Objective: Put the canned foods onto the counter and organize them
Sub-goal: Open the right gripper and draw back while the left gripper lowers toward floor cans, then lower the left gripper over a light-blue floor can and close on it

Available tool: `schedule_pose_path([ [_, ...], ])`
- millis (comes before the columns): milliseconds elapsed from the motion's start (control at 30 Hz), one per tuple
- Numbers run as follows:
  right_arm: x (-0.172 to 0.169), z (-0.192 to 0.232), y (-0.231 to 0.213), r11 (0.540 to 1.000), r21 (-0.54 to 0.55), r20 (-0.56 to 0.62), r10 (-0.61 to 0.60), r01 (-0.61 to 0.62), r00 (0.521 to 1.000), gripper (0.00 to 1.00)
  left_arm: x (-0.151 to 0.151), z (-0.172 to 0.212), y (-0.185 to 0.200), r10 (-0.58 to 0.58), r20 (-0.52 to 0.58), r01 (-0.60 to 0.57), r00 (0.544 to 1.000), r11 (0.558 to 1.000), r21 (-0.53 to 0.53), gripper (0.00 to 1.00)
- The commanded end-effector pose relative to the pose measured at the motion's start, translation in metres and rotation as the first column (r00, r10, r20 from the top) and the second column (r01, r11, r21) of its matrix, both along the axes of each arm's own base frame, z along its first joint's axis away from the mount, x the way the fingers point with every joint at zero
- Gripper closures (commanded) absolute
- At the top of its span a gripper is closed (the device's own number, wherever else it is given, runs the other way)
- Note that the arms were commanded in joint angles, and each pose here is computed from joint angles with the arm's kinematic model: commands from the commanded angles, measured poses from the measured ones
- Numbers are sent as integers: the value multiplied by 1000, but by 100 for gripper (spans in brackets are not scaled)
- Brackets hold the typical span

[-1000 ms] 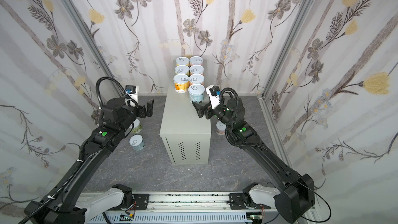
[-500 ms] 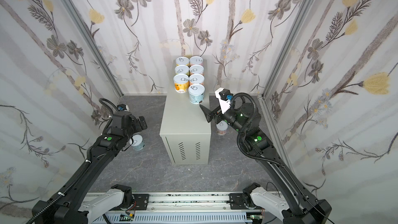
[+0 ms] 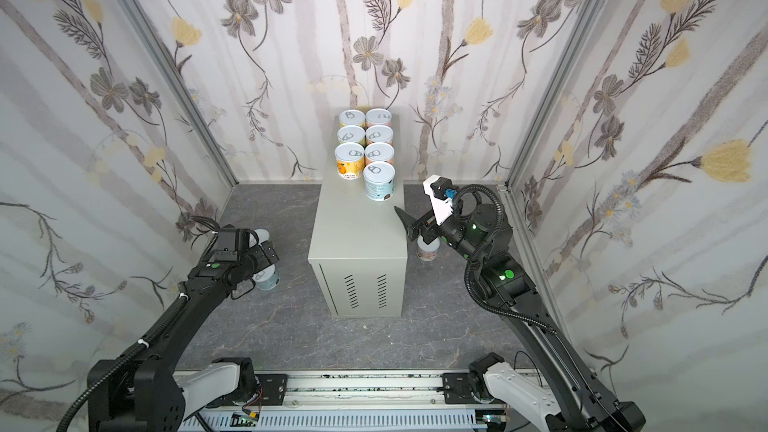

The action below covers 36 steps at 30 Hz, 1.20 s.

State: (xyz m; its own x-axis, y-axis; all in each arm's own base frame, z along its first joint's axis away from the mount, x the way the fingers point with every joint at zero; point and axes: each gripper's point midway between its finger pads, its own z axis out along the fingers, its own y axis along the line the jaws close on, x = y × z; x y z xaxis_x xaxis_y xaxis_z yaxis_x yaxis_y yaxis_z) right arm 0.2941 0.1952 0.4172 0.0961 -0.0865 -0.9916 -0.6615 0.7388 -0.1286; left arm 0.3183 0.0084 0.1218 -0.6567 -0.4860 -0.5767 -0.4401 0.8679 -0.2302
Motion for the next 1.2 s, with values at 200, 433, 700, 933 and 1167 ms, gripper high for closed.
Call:
schedule_pose_path([
  [200,-2,-9,4,999,-14,-19,30,-30,999,0,-8,-35,9,40,-94,-39,995,999,14,0],
  [433,0,-11,7,999,-23,-28,42,-43,999,0,-8,-52,11,38,-131,-35,991,999,26,0],
  [700,2,-16,14,997,-29,-47,73,-74,996,0,-6,-63,17,26,-158,-13,987,996,84,0],
  [933,1,-17,17,995,-28,-50,93,-94,994,0,-1,-70,20,18,-174,0,985,995,103,0],
  [1167,-1,-19,13,997,-19,-57,76,-77,995,0,8,-72,18,-7,-165,24,986,994,105,7],
])
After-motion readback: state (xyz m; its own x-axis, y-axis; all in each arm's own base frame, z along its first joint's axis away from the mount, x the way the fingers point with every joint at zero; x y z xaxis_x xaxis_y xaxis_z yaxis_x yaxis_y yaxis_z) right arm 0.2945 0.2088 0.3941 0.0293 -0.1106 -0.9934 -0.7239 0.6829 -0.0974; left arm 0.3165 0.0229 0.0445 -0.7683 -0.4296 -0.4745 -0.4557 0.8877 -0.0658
